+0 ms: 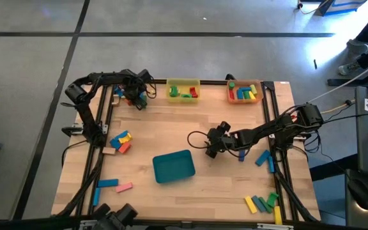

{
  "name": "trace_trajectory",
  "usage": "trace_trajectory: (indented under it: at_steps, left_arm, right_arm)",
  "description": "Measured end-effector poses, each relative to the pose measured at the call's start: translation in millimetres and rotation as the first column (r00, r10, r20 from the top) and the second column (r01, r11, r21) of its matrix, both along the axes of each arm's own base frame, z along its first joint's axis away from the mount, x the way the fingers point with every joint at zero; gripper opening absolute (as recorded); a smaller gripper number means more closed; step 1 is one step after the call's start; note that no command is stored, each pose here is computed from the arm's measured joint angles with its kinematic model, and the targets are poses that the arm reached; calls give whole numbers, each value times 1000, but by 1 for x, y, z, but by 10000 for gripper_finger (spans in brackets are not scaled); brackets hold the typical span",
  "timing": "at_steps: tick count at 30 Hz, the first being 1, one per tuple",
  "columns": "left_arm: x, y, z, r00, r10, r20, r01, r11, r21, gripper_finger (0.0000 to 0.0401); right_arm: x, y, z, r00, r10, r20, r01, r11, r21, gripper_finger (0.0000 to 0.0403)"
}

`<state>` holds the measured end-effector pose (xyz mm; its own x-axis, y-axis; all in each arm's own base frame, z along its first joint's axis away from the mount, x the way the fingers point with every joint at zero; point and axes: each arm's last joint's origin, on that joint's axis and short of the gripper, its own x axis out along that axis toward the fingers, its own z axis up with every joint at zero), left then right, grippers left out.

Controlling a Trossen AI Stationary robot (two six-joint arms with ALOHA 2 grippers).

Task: Sort blocks by size
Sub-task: Put the orange arch block into the yellow bin

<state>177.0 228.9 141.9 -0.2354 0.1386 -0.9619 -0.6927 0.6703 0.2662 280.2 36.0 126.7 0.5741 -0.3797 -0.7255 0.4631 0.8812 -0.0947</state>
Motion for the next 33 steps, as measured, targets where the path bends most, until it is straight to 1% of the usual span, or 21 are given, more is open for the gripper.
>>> trace_trajectory:
  at_steps: [3,6,9,12,14,16,19,21,23,26,30,33]
  left_arm:
    - [0,-1,0,1000,-2,-5,2,1000,-5,57]
    - [-2,-5,1,999,-20,-37,18,999,-46,31]
    - [-2,-10,6,998,-36,-47,33,998,-57,30]
    - [0,-19,19,997,-63,-39,61,997,-46,30]
    - [1,-25,30,997,-78,-20,78,997,-23,38]
    - [2,-30,44,996,-93,16,93,995,23,46]
    - [3,-36,67,990,-114,78,106,989,102,45]
    - [5,-39,81,980,-132,147,105,978,178,39]
    - [9,-39,95,955,-169,243,105,961,256,35]
    - [15,-38,112,889,-247,384,108,931,347,38]
    - [26,-33,122,776,-330,537,110,910,401,49]
    - [34,-30,125,709,-376,596,113,896,430,47]
  right_arm:
    - [0,0,0,1000,1,0,-1,1000,1,292]
    - [0,0,0,1000,1,0,-1,1000,1,292]
    - [0,0,0,1000,1,0,-1,1000,1,292]
    - [0,0,0,1000,1,0,-1,1000,1,292]
    - [0,0,0,1000,1,0,-1,1000,1,292]
    - [0,0,0,1000,1,0,-1,1000,1,292]
    - [1,0,0,1000,1,8,-1,1000,2,292]
    - [1,0,1,1000,3,14,-3,1000,2,292]
    - [2,0,1,1000,3,24,-3,1000,4,292]
    - [2,0,2,1000,3,29,-3,1000,5,292]
    - [2,0,2,1000,3,29,-3,1000,5,292]
    - [2,0,2,1000,3,29,-3,1000,5,292]
